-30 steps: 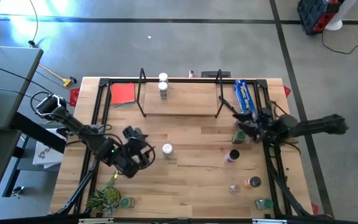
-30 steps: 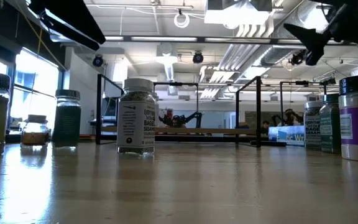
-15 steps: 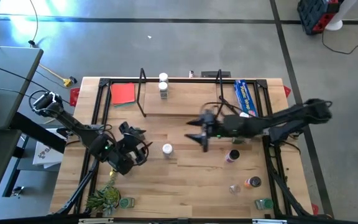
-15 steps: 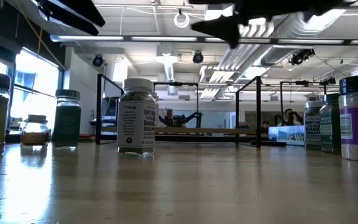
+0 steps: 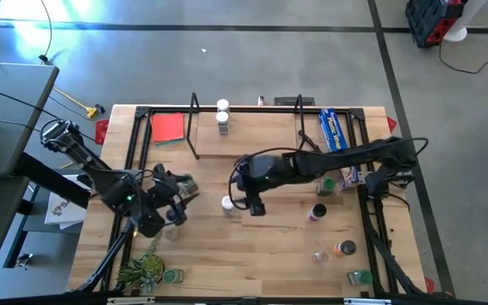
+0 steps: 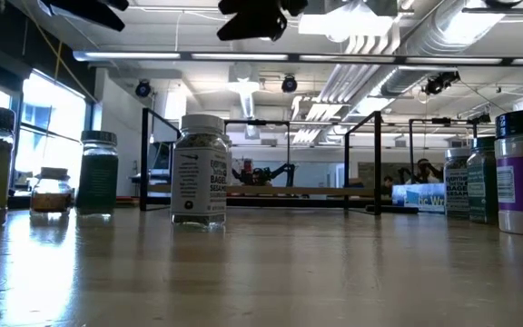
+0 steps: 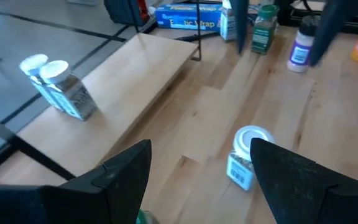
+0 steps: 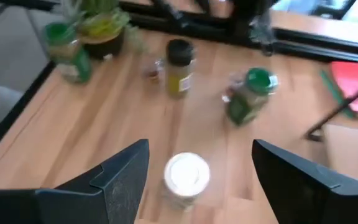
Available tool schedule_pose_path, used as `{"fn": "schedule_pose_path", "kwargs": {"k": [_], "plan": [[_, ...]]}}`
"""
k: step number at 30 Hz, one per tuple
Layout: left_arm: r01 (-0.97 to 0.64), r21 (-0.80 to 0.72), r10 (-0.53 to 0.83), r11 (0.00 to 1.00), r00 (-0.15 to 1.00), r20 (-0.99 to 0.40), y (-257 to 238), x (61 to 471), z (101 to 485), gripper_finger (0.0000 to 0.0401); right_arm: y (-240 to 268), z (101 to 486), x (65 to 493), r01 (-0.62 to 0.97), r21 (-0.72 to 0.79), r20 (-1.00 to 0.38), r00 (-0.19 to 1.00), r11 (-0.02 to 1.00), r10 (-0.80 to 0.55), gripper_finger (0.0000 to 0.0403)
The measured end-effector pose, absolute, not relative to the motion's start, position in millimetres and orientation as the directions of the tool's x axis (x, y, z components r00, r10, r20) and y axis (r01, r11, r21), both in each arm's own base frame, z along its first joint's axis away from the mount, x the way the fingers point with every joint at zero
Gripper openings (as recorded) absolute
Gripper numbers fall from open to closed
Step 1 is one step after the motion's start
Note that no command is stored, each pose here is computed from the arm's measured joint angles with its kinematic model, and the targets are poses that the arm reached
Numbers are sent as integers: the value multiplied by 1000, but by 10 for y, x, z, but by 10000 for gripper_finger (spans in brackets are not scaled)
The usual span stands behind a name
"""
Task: Shelf spices
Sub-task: Put the bottom white seasoning bottle on the shelf aligned with the other white seasoning bottle
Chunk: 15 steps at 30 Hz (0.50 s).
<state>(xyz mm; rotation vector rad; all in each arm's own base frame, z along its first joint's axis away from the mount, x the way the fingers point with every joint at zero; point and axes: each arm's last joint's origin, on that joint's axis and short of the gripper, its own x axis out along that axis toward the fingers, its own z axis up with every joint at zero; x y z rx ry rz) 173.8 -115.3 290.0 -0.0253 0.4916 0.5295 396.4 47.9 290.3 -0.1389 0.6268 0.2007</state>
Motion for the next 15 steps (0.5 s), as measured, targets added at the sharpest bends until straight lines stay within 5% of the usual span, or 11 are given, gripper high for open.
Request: {"fn": "schedule_pose_path", "kwargs": {"k": [4, 10, 15], "plan": [[-485, 136, 490, 864, 746, -450, -1158, 1707, 2892, 268, 347, 2612, 3962, -341, -16, -639, 727, 940, 253, 279], [-483, 144, 491, 864, 743, -455, -1157, 1705, 2884, 268, 162, 2299, 3980, -416, -165, -630, 742, 894, 229, 279], [-482, 150, 493, 863, 741, -457, -1161, 1709, 2875, 268, 94, 1912, 4022, -431, -110, -696, 676, 896, 240, 279]]}}
